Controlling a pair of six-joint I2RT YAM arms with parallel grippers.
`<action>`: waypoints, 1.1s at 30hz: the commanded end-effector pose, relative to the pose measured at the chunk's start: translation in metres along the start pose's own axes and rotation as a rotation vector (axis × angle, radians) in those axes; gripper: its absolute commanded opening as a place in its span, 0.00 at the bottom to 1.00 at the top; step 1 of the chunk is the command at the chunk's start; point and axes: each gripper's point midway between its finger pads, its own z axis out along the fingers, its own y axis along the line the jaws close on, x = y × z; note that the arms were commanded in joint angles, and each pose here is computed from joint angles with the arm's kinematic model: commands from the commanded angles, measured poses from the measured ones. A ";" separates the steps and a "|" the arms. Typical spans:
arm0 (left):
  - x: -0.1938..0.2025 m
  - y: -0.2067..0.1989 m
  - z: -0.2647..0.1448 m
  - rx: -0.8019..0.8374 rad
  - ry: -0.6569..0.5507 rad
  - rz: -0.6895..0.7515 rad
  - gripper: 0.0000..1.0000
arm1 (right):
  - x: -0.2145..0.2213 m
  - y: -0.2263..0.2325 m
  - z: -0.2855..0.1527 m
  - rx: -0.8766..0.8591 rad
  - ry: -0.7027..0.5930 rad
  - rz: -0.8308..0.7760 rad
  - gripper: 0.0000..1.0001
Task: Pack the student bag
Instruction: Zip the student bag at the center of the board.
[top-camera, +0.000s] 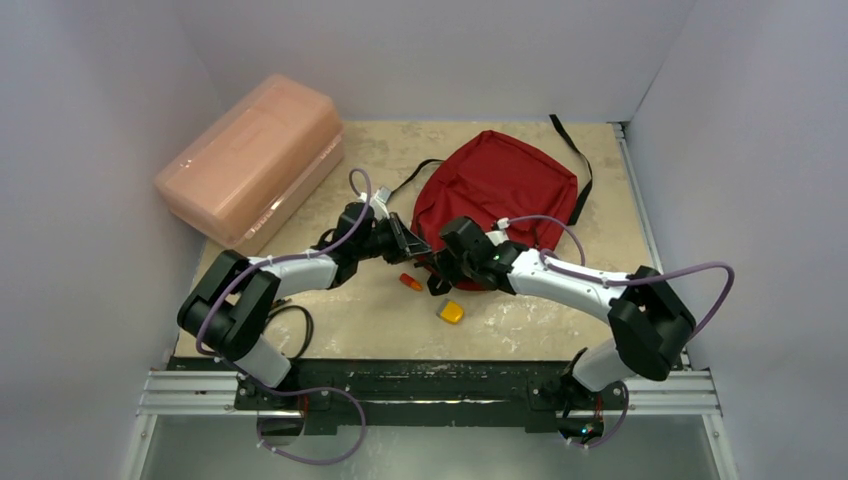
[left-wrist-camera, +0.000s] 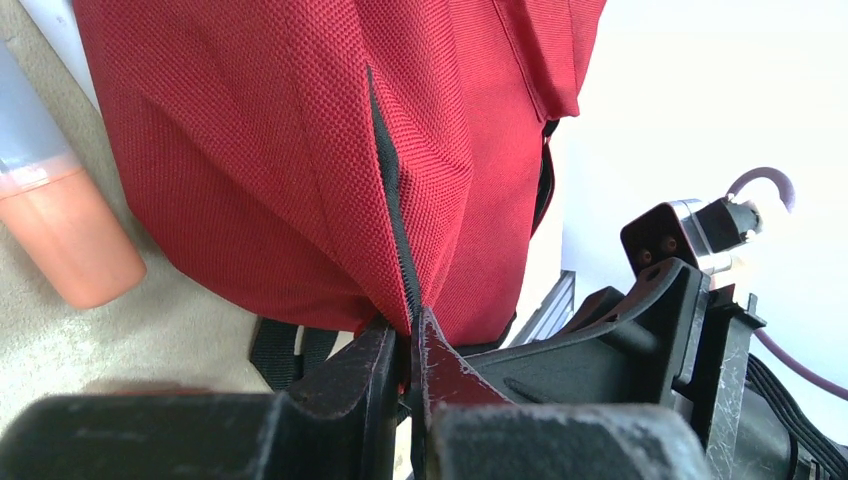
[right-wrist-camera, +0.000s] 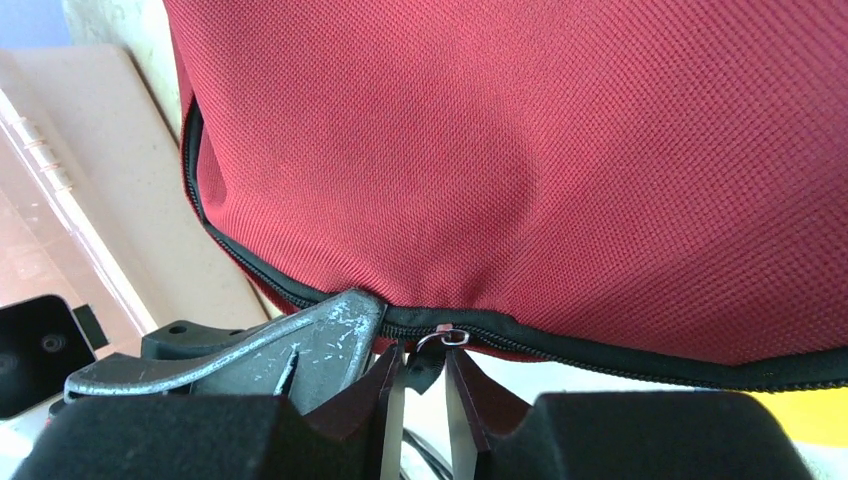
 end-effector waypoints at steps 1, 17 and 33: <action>-0.006 -0.026 -0.005 0.087 -0.036 0.106 0.00 | -0.005 0.018 0.000 -0.032 -0.012 -0.007 0.21; -0.045 0.006 -0.011 -0.125 -0.099 0.014 0.00 | -0.035 -0.069 -0.004 0.324 -0.089 -0.824 0.00; -0.102 0.019 -0.021 -0.220 -0.121 0.074 0.00 | -0.096 -0.114 -0.042 0.450 -0.199 -0.902 0.00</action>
